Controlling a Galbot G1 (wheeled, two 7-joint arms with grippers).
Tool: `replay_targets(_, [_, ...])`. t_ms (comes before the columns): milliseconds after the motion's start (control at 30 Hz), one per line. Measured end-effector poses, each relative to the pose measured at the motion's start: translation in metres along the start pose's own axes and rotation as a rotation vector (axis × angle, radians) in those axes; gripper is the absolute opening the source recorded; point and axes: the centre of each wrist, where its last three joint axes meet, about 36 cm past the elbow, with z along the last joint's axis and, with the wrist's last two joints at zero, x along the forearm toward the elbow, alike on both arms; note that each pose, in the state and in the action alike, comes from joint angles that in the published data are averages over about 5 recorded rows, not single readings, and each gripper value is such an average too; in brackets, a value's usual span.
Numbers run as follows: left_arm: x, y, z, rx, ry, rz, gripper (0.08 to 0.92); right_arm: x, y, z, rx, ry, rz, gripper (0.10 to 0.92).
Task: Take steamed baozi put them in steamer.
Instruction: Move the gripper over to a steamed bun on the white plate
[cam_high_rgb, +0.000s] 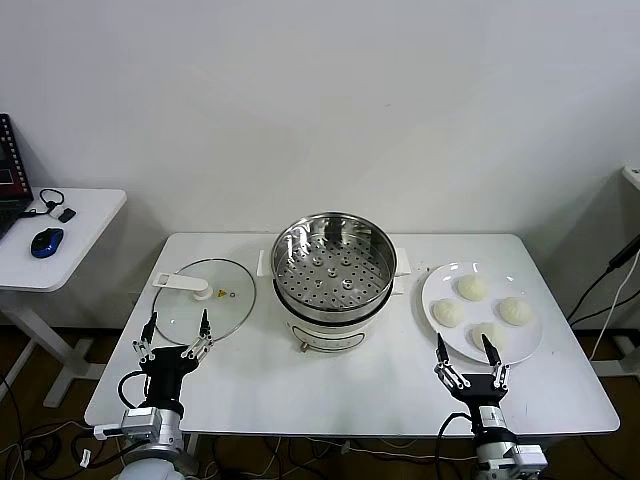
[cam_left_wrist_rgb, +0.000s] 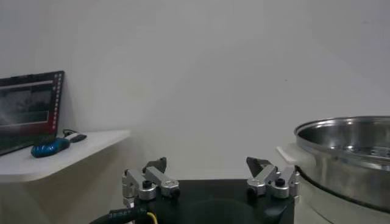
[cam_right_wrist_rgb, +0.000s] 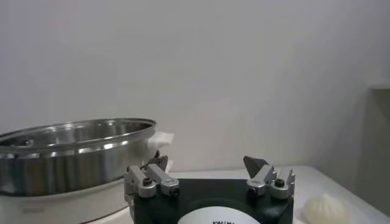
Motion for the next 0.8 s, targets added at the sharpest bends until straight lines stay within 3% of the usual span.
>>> replay_targets(400, [-0.004,0.003,-0.002,0.002,-0.011,-0.002,0.823,-0.055,-0.035,-0.036,0.057,0.022,0.020,0.823])
replay_targets(800, [-0.003,0.005,0.002,0.012,-0.014,0.001,0.823,-0.144,-0.072,-0.090,0.291,0.092,-0.110,0.823])
